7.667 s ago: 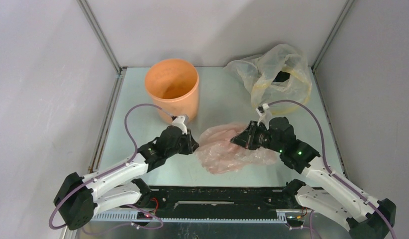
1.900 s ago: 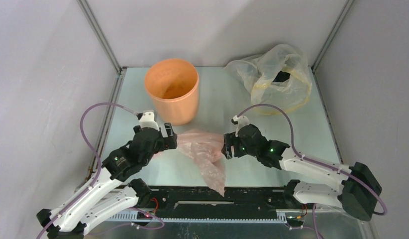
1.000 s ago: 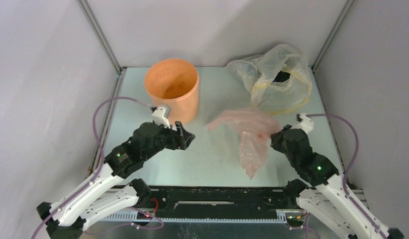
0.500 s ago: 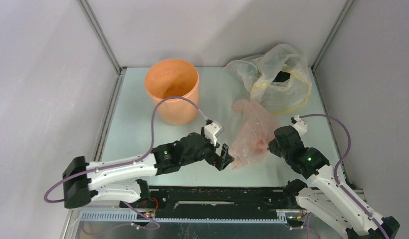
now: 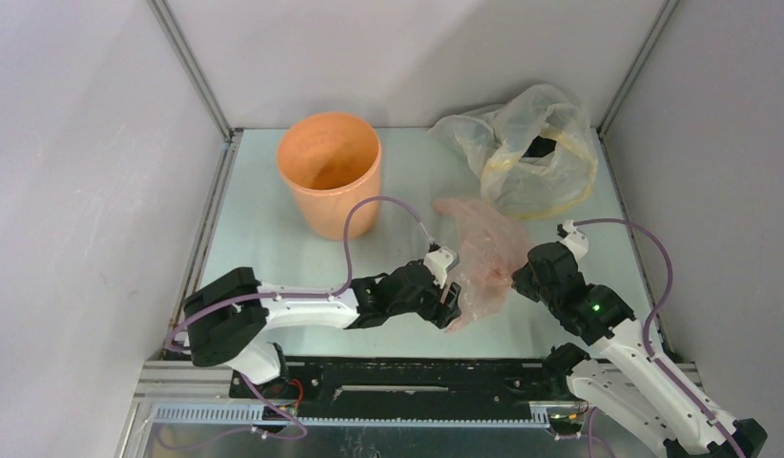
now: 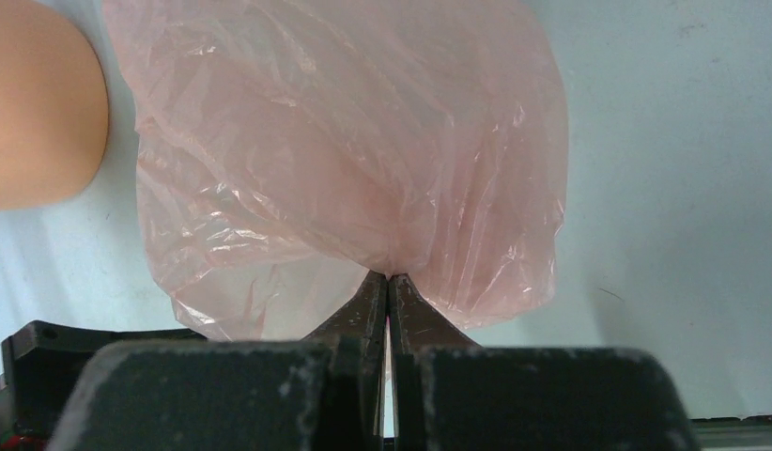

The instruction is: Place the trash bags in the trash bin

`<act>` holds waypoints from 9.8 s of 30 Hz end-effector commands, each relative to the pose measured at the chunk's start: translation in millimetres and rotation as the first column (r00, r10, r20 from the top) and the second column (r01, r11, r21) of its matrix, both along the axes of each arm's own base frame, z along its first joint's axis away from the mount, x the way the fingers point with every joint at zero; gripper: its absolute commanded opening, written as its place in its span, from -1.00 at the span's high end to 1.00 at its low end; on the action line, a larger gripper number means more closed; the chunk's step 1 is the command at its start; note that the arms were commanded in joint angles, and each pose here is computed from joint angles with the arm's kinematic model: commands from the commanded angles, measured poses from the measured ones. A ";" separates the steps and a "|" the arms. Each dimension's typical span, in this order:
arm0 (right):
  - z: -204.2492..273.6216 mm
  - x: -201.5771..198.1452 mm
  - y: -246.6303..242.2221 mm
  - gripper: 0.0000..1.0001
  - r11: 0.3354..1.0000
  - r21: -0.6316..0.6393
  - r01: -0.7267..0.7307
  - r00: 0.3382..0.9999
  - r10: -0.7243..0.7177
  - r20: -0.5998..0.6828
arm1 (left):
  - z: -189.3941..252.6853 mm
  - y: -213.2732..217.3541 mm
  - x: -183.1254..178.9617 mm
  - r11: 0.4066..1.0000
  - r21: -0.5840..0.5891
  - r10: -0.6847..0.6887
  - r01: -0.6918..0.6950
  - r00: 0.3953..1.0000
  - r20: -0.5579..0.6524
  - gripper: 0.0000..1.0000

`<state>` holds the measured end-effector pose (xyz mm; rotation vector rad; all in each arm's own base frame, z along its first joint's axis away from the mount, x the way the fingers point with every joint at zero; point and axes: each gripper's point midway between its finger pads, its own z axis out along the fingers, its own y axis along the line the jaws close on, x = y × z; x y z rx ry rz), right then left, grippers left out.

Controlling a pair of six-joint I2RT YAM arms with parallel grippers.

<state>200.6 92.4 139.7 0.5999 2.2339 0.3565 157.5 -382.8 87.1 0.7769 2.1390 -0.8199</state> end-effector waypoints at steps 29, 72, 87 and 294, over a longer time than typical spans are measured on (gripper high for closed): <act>5.7 35.6 -42.1 1.00 0.999 0.012 0.033 0.999 -0.033 0.021 | 9.4 191.0 49.6 0.886 0.099 0.445 -0.454 0.890 0.096 1.00; -37.2 23.3 40.6 0.05 0.891 0.448 -0.065 0.969 -0.050 0.240 | 58.2 141.9 45.9 0.934 -0.061 0.346 -0.352 0.933 -0.101 1.00; -18.0 52.1 27.9 -0.26 0.809 0.587 0.013 0.905 -0.260 0.338 | 55.2 137.4 43.5 0.942 -0.054 0.324 -0.332 0.939 -0.118 0.99; 37.5 16.1 58.0 0.59 0.842 -0.019 -0.539 0.828 0.534 0.171 | 148.7 131.3 -26.1 0.958 -0.165 -0.029 0.234 0.654 0.756 0.99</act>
